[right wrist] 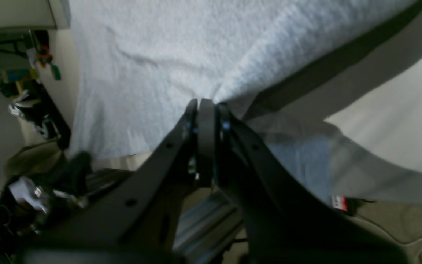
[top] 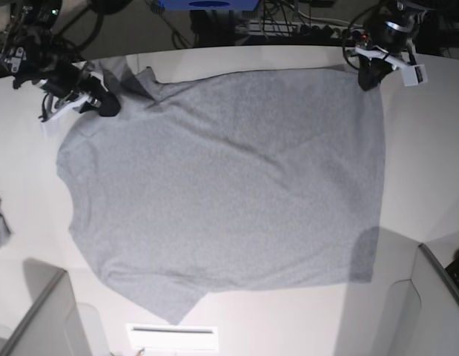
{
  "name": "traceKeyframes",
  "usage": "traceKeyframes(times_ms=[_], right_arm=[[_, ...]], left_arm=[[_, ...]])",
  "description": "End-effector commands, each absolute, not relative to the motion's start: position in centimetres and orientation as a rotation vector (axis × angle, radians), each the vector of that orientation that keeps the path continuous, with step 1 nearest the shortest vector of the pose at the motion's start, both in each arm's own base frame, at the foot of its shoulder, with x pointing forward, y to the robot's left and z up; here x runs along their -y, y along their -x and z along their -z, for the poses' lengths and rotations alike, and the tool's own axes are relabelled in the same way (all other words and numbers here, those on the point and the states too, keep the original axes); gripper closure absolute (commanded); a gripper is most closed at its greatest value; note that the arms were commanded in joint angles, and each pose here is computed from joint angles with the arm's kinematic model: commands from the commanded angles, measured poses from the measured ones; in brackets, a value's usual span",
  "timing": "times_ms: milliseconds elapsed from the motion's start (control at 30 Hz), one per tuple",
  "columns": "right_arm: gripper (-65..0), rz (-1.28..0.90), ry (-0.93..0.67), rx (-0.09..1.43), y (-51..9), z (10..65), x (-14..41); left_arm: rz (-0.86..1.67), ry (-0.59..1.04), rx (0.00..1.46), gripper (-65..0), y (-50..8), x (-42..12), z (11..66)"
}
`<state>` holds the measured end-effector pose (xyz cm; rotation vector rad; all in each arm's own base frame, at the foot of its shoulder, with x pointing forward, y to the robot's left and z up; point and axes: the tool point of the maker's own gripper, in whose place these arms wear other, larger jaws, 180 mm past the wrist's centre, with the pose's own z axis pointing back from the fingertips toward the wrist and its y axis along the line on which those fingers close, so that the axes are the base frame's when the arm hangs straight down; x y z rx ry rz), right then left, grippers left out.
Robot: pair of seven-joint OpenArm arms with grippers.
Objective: Fold the T-shirt properly
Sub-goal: 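Lift the shoulder edges with both grippers, raising the shirt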
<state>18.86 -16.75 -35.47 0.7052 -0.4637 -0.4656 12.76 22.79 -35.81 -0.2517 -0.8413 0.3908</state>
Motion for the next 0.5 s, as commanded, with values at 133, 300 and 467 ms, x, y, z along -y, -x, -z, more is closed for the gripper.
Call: traceKeyframes(times_ms=[133,300,467], right_arm=[[0.0,0.505,-0.715,0.447,-18.6,36.3,17.4],[0.0,0.521,-0.696,0.441,-19.1,37.1,18.0],[0.0,0.506,-0.607,0.427,-18.9,38.1,19.0]], left_arm=[[-0.336,0.292,0.859,0.0,-12.4,-21.9,35.0],[-0.322,0.305,0.869,0.0,-12.7,-21.6,34.8],[-0.324,0.297,0.868,0.0,-12.6,-21.8,34.9]])
